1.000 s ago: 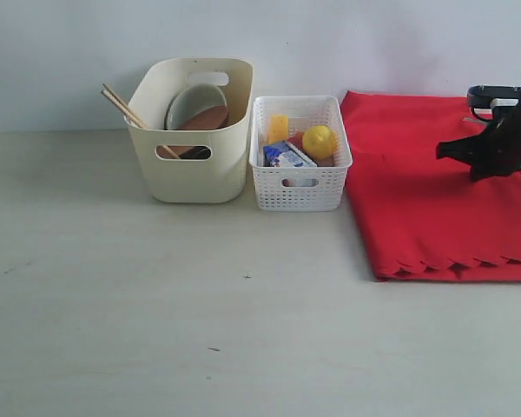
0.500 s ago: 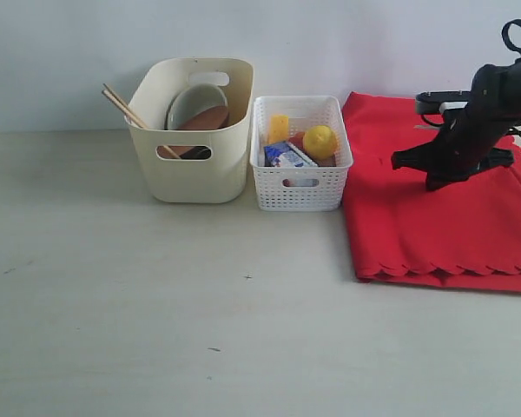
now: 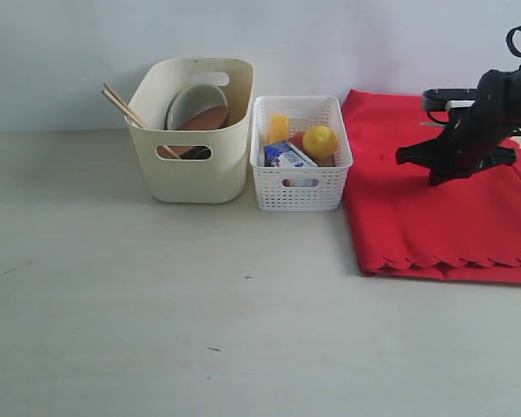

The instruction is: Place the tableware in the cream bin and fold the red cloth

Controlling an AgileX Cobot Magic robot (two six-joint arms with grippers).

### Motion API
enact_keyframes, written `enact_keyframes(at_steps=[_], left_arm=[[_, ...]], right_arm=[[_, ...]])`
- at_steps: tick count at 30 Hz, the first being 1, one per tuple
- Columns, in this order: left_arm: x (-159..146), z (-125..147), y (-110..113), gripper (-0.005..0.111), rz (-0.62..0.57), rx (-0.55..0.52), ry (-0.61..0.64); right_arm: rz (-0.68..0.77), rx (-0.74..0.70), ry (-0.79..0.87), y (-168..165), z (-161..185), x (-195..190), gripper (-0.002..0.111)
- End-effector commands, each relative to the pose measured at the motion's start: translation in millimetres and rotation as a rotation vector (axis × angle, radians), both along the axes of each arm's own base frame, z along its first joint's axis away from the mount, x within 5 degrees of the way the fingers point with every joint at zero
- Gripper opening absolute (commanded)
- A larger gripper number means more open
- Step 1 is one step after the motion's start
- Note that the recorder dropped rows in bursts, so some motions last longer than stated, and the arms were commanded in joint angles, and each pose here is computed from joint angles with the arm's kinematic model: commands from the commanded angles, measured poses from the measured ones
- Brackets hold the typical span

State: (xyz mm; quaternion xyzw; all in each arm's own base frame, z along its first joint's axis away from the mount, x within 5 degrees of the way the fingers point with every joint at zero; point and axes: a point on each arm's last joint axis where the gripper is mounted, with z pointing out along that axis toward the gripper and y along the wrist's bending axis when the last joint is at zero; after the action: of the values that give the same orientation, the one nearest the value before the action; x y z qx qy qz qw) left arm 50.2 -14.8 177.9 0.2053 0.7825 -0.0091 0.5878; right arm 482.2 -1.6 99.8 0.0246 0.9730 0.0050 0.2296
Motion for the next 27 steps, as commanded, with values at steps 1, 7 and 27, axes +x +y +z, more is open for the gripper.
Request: enact_keyframes(at_steps=[1, 7, 27], left_arm=[[0, 1, 0, 0.000, 0.003, -0.008, -0.014], [0, 1, 0, 0.000, 0.003, -0.008, -0.014], [0, 1, 0, 0.000, 0.003, -0.008, -0.014]], right_arm=[[-0.002, -0.009, 0.006, -4, 40, -10, 0.000], [0.012, -0.010, -0.015, -3, 112, -32, 0.000], [0.012, -0.016, -0.305, -1, 204, -241, 0.000]])
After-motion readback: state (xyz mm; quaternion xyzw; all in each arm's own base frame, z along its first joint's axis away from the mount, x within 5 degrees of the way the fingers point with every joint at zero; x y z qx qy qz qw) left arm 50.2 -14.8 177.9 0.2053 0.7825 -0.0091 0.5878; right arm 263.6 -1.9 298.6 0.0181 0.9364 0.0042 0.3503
